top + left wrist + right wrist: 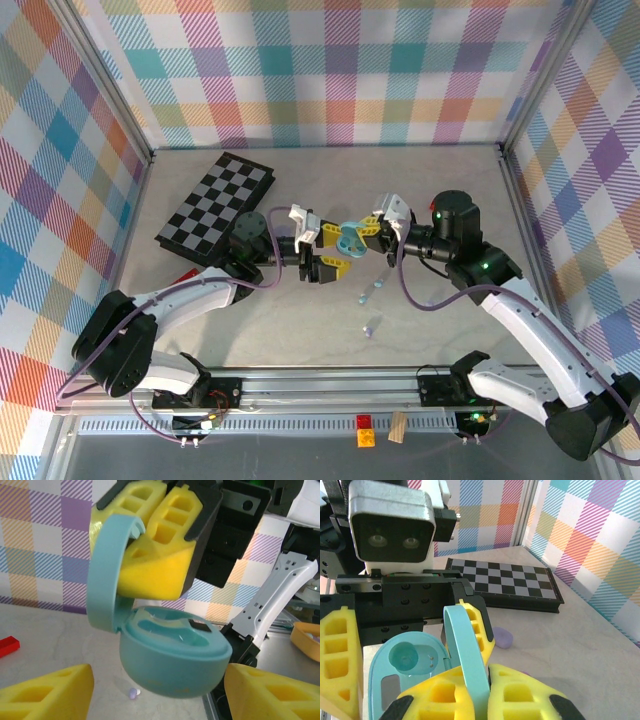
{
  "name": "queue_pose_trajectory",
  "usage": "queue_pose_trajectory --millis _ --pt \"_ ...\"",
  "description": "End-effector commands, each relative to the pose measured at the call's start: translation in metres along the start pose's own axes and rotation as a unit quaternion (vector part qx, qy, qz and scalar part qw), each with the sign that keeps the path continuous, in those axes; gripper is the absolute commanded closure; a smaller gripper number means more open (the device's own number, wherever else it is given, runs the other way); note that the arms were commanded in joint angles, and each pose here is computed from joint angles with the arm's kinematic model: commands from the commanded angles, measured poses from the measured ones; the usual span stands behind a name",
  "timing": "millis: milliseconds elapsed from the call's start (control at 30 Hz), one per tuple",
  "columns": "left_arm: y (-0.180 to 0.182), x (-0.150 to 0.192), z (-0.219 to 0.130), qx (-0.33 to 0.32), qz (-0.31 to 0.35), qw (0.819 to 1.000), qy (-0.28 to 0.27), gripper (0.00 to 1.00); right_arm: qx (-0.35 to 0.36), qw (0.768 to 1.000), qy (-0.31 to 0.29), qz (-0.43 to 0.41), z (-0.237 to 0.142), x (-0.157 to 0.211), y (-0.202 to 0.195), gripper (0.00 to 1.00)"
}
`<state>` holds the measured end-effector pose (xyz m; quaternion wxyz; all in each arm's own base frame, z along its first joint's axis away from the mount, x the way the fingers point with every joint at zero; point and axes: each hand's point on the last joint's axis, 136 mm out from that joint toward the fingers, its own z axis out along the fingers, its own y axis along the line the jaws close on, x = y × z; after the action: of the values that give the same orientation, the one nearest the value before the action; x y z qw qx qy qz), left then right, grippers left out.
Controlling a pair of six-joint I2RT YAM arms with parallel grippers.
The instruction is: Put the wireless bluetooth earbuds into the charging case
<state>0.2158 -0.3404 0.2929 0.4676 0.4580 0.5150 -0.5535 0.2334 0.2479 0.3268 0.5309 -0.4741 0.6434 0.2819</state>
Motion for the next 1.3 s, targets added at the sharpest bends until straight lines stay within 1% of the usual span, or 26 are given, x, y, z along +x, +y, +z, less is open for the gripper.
queue_pose_trajectory --millis 0,100,167,267,333,367,500,600,800,833,867,933,1000,1067,1133,1167,1200,1267 --pt "-0.003 -0.021 0.005 0.011 0.025 0.999 -0.024 0.35 0.004 1.0 0.001 -0.011 0.004 0.001 -0.004 1.0" --pt "-0.003 -0.022 0.005 0.012 0.028 0.999 -0.026 0.38 0.001 1.0 0.003 -0.01 0.006 0.002 -0.004 1.0" --pt "-0.004 -0.022 0.006 0.014 0.028 0.999 -0.026 0.44 0.001 1.0 0.004 -0.009 0.007 0.003 -0.004 1.0" --pt "-0.003 -0.021 0.006 0.016 0.026 0.999 -0.024 0.47 0.003 1.0 0.005 -0.009 0.007 0.003 -0.005 1.0" --pt "-0.003 -0.021 0.007 0.017 0.027 0.999 -0.023 0.54 0.004 1.0 0.005 -0.009 0.006 0.002 -0.005 1.0" --pt "-0.003 -0.02 0.007 0.019 0.026 0.999 -0.023 0.55 0.003 1.0 0.004 -0.009 0.006 0.002 -0.005 1.0" --pt "-0.002 -0.018 0.007 0.018 0.023 0.999 -0.021 0.56 0.004 1.0 0.001 -0.008 0.005 0.0 -0.005 1.0" --pt "-0.003 -0.018 0.007 0.02 0.024 0.999 -0.02 0.6 0.004 1.0 -0.001 -0.008 0.004 -0.001 -0.005 1.0" --pt "-0.002 -0.018 0.007 0.017 0.029 0.999 -0.021 0.63 0.008 1.0 -0.005 -0.003 0.003 -0.004 -0.006 1.0" --pt "-0.002 -0.017 0.006 0.015 0.03 0.999 -0.02 0.63 0.01 1.0 -0.007 0.002 0.002 -0.005 -0.006 0.95" --pt "-0.001 -0.015 0.006 0.012 0.03 0.999 -0.02 0.63 0.01 1.0 -0.01 0.005 0.002 -0.006 -0.006 0.87" --pt "0.001 -0.013 0.005 0.006 0.032 0.999 -0.019 0.63 0.014 1.0 -0.018 0.016 -0.002 -0.011 -0.006 0.64" --pt "0.004 -0.011 0.003 -0.002 0.032 0.999 -0.02 0.63 0.015 0.999 -0.026 0.023 -0.006 -0.015 -0.005 0.45" --pt "0.008 -0.01 -0.002 -0.013 0.033 0.999 -0.023 0.63 0.02 0.999 -0.037 0.032 -0.012 -0.018 -0.002 0.31" --pt "0.014 -0.01 -0.007 -0.027 0.033 0.999 -0.025 0.63 0.032 0.997 -0.05 0.045 -0.02 -0.02 -0.002 0.22" --pt "0.016 -0.009 -0.009 -0.032 0.033 0.999 -0.025 0.63 0.037 0.996 -0.056 0.051 -0.023 -0.02 -0.001 0.21" --pt "0.019 -0.009 -0.012 -0.037 0.033 0.998 -0.026 0.63 0.043 0.996 -0.062 0.057 -0.027 -0.019 0.0 0.17" --pt "0.022 -0.009 -0.016 -0.043 0.035 0.998 -0.028 0.64 0.057 0.993 -0.076 0.066 -0.037 -0.017 0.002 0.16"
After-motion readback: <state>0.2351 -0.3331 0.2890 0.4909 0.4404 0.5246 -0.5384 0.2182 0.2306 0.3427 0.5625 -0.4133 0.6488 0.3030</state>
